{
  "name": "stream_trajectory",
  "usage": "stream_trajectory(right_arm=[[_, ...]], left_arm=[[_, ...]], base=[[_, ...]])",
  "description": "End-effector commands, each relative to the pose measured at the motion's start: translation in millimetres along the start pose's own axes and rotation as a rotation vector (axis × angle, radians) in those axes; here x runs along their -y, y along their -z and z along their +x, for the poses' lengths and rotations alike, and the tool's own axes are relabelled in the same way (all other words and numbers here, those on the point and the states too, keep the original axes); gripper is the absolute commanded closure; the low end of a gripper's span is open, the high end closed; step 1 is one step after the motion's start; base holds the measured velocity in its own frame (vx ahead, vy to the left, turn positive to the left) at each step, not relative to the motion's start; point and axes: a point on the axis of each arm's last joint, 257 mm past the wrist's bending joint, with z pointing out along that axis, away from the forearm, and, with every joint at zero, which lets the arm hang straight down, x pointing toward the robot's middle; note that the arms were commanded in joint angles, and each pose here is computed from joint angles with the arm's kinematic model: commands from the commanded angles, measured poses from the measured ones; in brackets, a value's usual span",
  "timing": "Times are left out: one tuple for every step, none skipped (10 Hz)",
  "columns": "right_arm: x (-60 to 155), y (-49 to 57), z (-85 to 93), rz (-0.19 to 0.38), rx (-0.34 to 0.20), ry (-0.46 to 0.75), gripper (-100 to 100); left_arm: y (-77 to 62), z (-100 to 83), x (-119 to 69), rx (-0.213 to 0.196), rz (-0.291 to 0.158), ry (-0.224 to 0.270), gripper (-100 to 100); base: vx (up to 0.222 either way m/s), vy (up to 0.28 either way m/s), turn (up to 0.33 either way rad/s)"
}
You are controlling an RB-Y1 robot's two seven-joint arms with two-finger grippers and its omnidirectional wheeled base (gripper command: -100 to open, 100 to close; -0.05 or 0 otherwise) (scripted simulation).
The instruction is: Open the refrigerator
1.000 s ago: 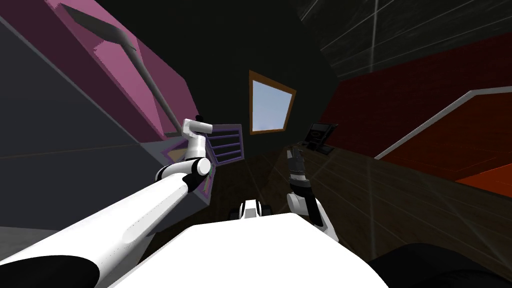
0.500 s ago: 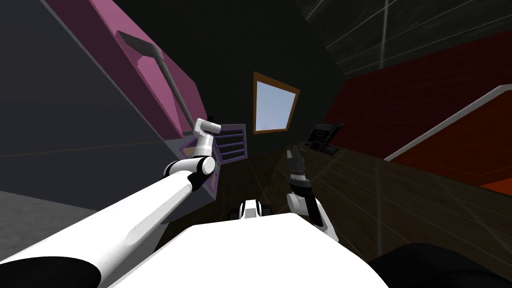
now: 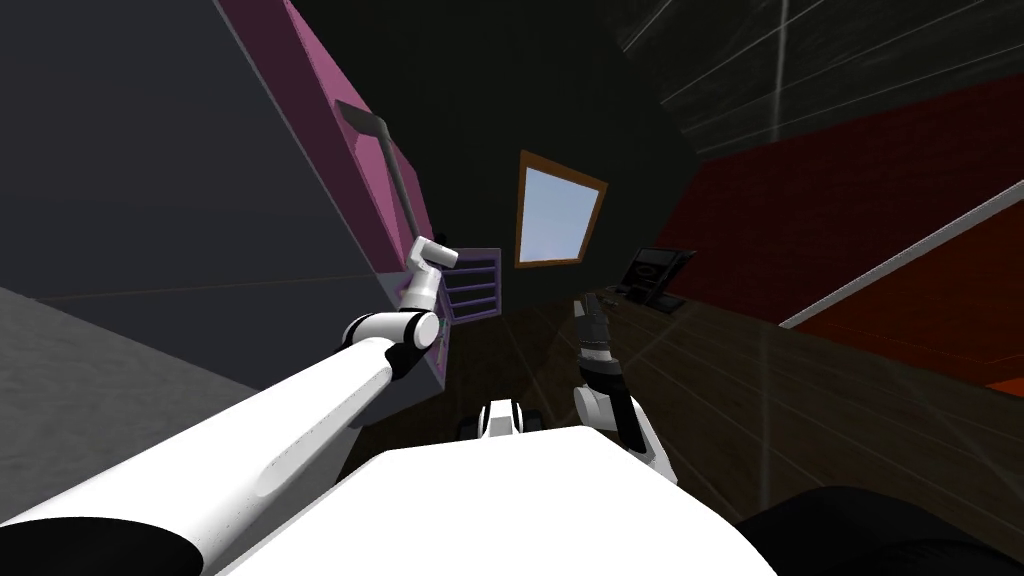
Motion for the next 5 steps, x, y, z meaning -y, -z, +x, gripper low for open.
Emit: stream_trajectory(right_arm=[[0,0.0,-0.1,0.000,0.000,0.000,0],[0,0.0,0.0,0.000,0.000,0.000,0],[0,0.0,0.0,0.000,0.000,0.000,0],[0,0.0,0.0,0.000,0.000,0.000,0],[0,0.0,-0.1,0.000,0.000,0.000,0]], left_arm=[[12.4,33.2,-5.7,-0.035,0.001,-0.020,-100],[12.3,33.2,-6.1,-0.035,0.000,-0.021,-100],[18.1,49.2,-8.7,-0.053,0.002,-0.030,-100],[29.6,77.6,-13.6,-0.084,0.006,-0.048,-100],[35.1,90.0,-15.7,-0.098,0.009,-0.056,-100]], base=[[-0.074,0.110,0.065],[-0.036,0.048,-0.036],[-0.042,0.075,0.061],[-0.067,0.167,0.152],[-0.079,0.211,0.071]])
